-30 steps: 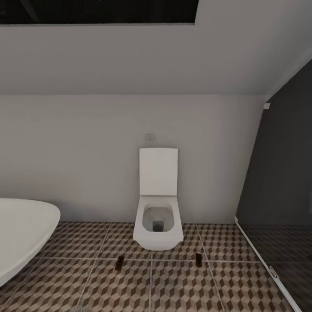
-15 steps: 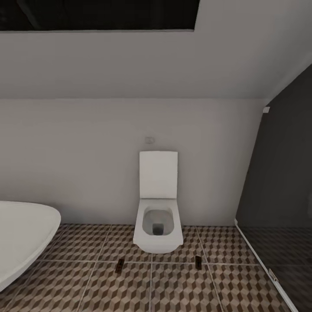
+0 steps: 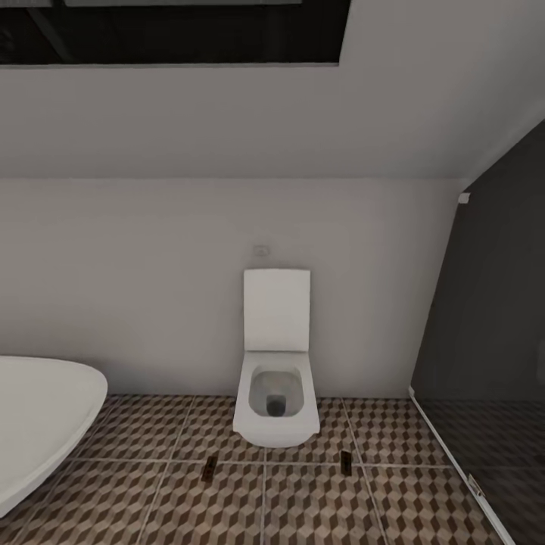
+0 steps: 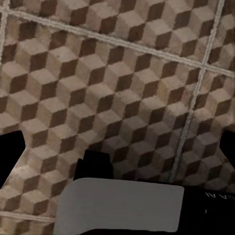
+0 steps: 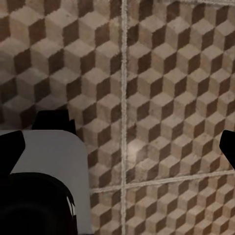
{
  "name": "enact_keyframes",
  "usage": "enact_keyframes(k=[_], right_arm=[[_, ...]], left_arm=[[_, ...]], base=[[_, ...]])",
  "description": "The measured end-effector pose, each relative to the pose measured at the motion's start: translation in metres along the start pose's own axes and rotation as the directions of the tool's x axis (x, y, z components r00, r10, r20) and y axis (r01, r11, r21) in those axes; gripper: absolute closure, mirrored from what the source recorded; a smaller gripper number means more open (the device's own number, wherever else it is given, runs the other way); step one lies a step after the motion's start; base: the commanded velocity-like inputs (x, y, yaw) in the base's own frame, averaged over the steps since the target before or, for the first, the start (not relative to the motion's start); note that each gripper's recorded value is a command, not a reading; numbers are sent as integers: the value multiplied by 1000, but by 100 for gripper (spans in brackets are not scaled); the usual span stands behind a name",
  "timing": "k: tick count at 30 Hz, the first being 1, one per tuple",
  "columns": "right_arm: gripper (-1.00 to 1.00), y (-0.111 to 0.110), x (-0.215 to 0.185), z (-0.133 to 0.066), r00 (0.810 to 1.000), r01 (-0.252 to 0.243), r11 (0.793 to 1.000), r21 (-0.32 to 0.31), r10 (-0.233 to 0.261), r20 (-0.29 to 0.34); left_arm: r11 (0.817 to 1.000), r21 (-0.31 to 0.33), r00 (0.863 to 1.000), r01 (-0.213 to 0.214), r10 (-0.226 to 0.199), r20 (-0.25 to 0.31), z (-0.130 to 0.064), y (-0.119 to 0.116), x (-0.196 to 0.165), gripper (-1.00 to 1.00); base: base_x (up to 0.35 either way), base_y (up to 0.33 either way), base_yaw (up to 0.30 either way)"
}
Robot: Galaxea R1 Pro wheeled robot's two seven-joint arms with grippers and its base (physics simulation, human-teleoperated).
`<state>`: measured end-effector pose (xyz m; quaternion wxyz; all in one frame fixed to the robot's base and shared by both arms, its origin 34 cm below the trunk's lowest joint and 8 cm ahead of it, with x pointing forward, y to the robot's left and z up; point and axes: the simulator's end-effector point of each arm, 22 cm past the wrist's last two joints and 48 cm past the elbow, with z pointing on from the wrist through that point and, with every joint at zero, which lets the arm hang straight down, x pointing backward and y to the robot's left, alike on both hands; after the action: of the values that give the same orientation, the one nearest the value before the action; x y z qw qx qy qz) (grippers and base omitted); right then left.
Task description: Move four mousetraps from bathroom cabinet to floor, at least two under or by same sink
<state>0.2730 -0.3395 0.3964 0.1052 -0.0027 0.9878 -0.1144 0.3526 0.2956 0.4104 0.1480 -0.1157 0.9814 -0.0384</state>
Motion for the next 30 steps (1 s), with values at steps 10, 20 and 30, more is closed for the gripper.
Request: enact_keyframes(k=[10,20,30], right_arm=[[-100,-3,-4,-18,1000,-1,1000,-2,1,3],[-100,-6,-9,-35,1000,-2,1000,-2,2,3],[-100,-10,-13,-51,1000,-2,1000,-2,2,3]], left_arm=[[1000,8,1000,-5,5,28,-17,-8,9,-100],[1000,8,999,-7,6,38,-34,-11,4,-100],[1000,8,999,-7,7,39,-50,-13,-2,-100]], base=[[0,0,0],[0,0,0],[0,0,0]])
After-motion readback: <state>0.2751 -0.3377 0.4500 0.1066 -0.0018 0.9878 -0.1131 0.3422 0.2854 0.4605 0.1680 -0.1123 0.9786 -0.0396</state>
